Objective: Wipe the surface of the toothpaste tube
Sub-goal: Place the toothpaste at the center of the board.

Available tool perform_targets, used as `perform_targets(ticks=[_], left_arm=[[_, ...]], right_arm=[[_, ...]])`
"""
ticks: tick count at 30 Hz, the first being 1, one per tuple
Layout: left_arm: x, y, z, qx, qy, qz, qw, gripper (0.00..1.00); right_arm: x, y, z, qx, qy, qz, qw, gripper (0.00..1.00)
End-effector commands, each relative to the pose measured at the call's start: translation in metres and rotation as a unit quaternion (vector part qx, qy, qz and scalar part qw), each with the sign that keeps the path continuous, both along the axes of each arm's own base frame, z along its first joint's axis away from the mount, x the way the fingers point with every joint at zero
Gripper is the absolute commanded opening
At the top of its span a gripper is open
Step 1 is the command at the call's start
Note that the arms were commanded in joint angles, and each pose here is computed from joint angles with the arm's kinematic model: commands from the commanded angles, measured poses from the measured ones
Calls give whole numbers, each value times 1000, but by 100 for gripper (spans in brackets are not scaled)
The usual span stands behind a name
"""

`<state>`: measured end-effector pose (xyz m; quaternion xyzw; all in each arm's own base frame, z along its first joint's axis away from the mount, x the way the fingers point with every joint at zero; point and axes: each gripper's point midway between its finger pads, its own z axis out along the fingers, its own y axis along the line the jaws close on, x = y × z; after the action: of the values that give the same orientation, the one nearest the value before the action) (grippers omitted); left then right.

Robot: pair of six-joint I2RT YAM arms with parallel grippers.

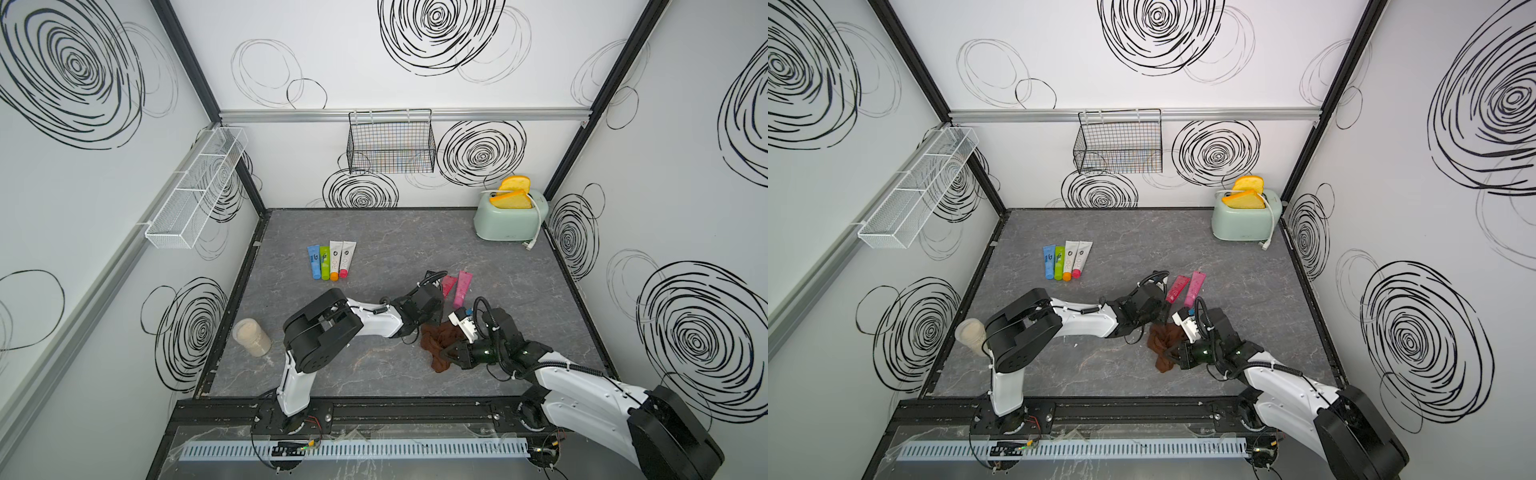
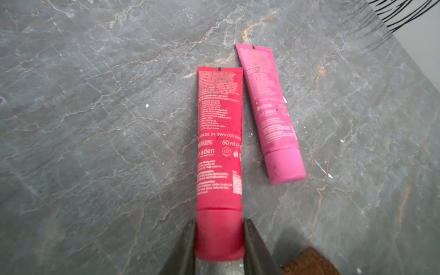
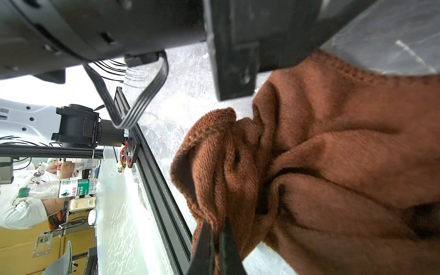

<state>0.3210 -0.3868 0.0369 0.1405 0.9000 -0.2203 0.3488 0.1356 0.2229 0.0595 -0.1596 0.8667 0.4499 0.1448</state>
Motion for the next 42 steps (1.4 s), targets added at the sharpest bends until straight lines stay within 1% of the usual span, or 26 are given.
perform_targets(ticks=[1, 7, 8, 10, 11, 12, 14, 16, 19, 25, 34, 36, 38, 42], left_arm=[[8, -18, 17, -44, -15, 2, 999, 2], [-10, -20, 14, -49, 1, -16, 999, 2], [-13, -20, 13, -49, 4, -19, 999, 5], [-17, -22, 13, -53, 7, -26, 998, 14], [-18, -24, 13, -57, 9, -29, 998, 23], [-19, -27, 14, -65, 10, -34, 997, 34], [-18, -32, 14, -80, 17, -42, 996, 50], [-18, -38, 14, -100, 28, -54, 993, 59], [-19, -44, 16, -122, 36, -68, 990, 66], [-20, -59, 22, -162, 49, -96, 981, 68], [-7, -59, 18, -179, 56, -94, 978, 69], [-4, -52, 23, -175, 44, -85, 980, 70], [-1, -41, 37, -166, 22, -73, 983, 70], [11, -1, 70, -113, -32, -13, 993, 71]], right_arm=[[-1, -1, -2, -6, 14, -3, 1000, 0], [0, -1, 1, -7, 11, -1, 1000, 0], [0, 0, 2, -6, 10, 0, 1000, 0], [1, 0, 3, -4, 9, 0, 1000, 0], [0, 0, 2, -4, 9, 1, 1000, 0], [0, 0, 2, -4, 8, 2, 1000, 0], [1, 0, 2, -4, 8, 2, 1000, 0], [2, 0, 3, -3, 7, 2, 1000, 0], [2, 1, 4, -1, 6, 2, 1000, 0], [2, 0, 4, -1, 6, 2, 1000, 0], [2, 0, 5, 2, 2, 1, 1000, 0], [4, 0, 6, 2, 1, -1, 1000, 0], [9, 0, 8, -1, -8, -8, 1000, 0], [28, 7, 19, -2, -33, -18, 999, 0]])
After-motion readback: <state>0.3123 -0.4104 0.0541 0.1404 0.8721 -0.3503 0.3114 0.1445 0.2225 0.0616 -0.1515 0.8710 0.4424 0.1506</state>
